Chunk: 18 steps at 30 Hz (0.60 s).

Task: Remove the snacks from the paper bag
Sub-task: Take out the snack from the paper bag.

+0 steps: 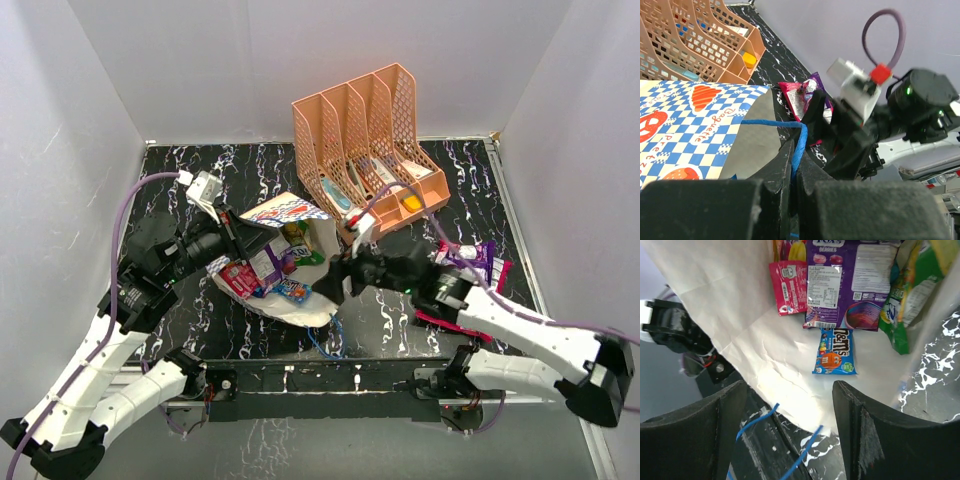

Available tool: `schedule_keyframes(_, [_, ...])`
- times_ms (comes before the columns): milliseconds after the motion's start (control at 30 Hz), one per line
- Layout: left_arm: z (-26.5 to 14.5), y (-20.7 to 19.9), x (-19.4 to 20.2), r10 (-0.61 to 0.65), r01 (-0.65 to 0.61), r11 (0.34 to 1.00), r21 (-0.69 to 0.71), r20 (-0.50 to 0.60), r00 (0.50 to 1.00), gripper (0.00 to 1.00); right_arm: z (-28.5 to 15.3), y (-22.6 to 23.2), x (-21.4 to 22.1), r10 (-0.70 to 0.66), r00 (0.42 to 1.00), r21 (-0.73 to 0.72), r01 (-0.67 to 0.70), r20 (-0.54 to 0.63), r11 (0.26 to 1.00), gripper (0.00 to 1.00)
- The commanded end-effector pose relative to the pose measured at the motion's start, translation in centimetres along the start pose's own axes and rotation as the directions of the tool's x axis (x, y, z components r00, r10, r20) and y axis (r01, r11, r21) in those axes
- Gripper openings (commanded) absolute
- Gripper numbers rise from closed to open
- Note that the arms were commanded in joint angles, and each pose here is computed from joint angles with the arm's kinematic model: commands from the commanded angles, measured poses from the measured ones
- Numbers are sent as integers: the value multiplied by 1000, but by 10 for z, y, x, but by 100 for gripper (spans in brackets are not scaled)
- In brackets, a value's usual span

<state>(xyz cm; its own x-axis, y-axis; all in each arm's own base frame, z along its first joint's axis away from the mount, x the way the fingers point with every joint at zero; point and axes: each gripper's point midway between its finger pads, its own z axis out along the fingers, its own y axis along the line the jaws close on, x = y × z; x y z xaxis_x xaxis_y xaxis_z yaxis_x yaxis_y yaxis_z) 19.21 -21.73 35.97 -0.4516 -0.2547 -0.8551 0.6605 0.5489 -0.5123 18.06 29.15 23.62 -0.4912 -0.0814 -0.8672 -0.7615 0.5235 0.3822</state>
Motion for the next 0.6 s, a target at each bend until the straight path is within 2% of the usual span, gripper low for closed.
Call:
schedule_keyframes(0, [-6, -15, -11, 8, -10, 999, 48, 33, 999, 0, 27, 4, -29, -118, 981, 186, 88, 155, 979, 71])
schedule_keyframes(167, [-4, -14, -15, 16, -16, 999, 29, 20, 1000, 0, 52, -8, -25, -201, 965, 368, 127, 168, 921, 70])
schedule_keyframes(333, [-5, -14, -17, 25, -26, 999, 26, 29, 999, 0, 67, -34, -26, -285, 940, 533, 146, 187, 834, 69])
schedule_keyframes(567, [-3, -15, -18, 23, -24, 999, 38, 32, 999, 0, 88, -54, -32, -329, 927, 655, 135, 182, 744, 60])
